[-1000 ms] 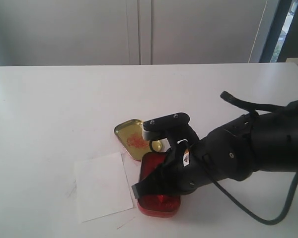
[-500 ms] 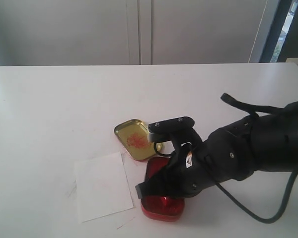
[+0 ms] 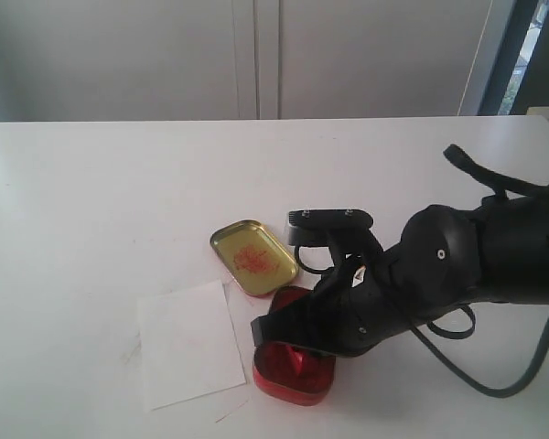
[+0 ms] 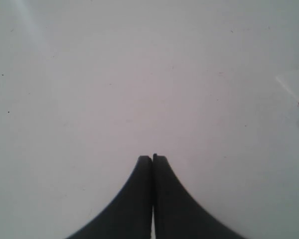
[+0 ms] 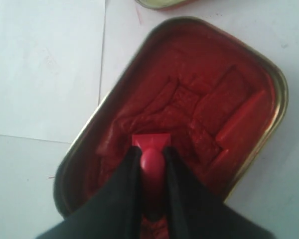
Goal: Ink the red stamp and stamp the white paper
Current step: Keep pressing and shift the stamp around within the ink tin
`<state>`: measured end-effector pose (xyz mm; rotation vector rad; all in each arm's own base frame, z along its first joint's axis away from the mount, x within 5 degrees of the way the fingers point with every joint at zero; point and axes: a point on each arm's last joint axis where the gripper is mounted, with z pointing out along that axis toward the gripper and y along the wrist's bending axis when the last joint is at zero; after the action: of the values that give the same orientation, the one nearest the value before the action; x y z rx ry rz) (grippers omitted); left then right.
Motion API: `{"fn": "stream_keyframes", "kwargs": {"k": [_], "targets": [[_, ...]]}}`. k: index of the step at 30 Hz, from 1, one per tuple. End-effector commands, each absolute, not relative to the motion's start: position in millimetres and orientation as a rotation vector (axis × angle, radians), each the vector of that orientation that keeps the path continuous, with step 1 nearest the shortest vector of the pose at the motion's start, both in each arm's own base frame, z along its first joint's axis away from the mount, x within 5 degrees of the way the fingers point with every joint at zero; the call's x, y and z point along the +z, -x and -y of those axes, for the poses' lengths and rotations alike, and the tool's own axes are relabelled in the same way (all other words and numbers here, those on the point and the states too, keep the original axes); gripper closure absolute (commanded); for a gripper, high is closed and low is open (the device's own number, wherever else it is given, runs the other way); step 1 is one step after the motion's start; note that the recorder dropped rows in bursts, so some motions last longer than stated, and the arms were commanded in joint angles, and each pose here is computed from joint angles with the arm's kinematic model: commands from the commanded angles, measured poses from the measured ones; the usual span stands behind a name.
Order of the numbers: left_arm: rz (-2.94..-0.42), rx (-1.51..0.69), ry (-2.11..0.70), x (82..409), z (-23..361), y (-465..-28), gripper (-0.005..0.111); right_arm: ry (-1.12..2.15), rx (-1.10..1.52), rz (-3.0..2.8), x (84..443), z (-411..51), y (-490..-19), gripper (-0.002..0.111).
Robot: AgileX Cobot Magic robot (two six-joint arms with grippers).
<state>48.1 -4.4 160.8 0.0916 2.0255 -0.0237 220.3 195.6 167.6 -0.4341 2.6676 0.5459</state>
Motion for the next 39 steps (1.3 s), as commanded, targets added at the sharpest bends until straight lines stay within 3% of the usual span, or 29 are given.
{"fn": "stream_keyframes", "kwargs": {"k": [1, 39], "targets": [[-2.034, -0.025, -0.088, 158, 4, -48, 0.107, 0.459, 0.549, -2.577, 180, -194, -223, 0.108], [-2.034, -0.025, -0.088, 158, 4, -48, 0.107, 0.543, 0.494, -2.596, 165, -202, -223, 0.108]]}}
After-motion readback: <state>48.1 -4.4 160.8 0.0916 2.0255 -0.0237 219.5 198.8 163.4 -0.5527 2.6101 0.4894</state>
